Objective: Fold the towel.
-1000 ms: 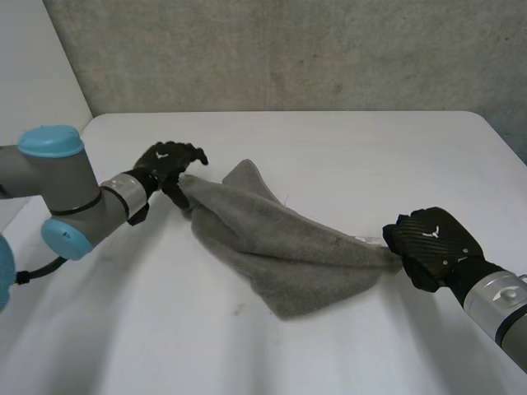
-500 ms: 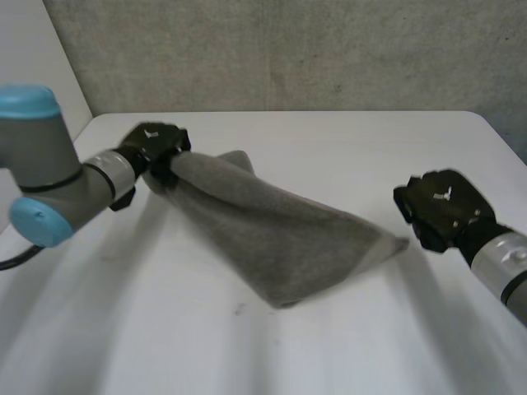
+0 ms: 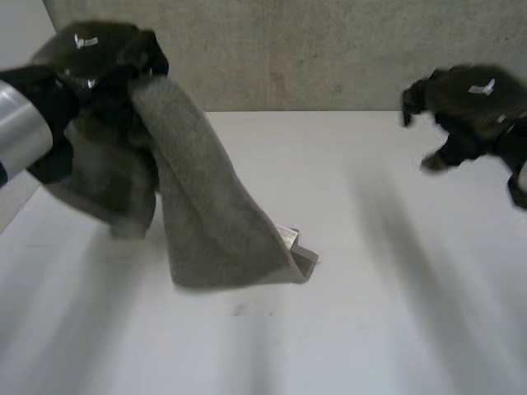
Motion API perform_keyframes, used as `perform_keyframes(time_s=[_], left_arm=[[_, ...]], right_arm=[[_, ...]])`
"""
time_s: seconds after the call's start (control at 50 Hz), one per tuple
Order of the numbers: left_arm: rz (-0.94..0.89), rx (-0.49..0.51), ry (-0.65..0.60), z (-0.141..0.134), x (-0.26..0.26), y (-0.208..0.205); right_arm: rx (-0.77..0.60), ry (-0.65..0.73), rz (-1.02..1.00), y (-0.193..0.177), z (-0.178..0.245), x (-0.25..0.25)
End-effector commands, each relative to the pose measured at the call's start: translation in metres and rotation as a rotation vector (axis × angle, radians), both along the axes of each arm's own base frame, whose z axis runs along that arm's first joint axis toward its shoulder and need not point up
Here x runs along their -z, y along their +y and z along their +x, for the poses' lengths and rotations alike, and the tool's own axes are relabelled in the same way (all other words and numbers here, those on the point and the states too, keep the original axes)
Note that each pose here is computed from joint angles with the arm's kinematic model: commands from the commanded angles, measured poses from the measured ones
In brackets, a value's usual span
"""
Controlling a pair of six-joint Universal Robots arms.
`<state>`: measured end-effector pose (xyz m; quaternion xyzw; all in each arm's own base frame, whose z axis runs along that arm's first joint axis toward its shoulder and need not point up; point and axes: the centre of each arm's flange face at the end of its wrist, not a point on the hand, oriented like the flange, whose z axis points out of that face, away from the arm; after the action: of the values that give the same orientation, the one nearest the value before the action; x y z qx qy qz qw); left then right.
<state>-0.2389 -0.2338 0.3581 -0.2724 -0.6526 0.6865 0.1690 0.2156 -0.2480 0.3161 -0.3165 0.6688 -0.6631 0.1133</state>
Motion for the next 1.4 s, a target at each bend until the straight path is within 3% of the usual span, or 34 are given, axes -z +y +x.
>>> perform_keyframes(time_s=[0.02,0.2,0.36,0.64,0.84,0.94,1.1,1.24,1.4], left_arm=[[0.159,-0.004,-0.055,0.006,0.046,0.016],[0.234,-0.031,-0.074,0.017,0.072,0.031],[0.187,-0.041,-0.058,0.02,0.062,0.036],[0.077,-0.04,-0.018,0.024,0.033,0.051],[0.054,-0.049,-0.013,0.026,0.027,0.051],[0.059,-0.065,-0.014,0.029,0.028,0.047],[0.09,-0.108,-0.018,0.038,0.038,0.035],[0.207,-0.09,-0.045,0.031,0.076,0.024],[0.368,-0.003,-0.104,0.007,0.123,0.026]], right_arm=[[-0.04,-0.014,0.27,0.001,0.015,0.066],[-0.016,-0.158,0.546,-0.012,0.028,0.12],[-0.14,-0.256,0.712,0.009,0.068,0.144],[-0.324,-0.256,0.733,0.022,0.145,0.164],[-0.288,-0.238,0.715,0.016,0.173,0.191],[-0.224,-0.243,0.679,0.008,0.168,0.186],[-0.103,-0.299,0.443,-0.02,0.125,0.115],[-0.122,-0.105,0.125,-0.008,0.074,0.055],[-0.148,0.117,0.033,0.026,0.057,0.046]])
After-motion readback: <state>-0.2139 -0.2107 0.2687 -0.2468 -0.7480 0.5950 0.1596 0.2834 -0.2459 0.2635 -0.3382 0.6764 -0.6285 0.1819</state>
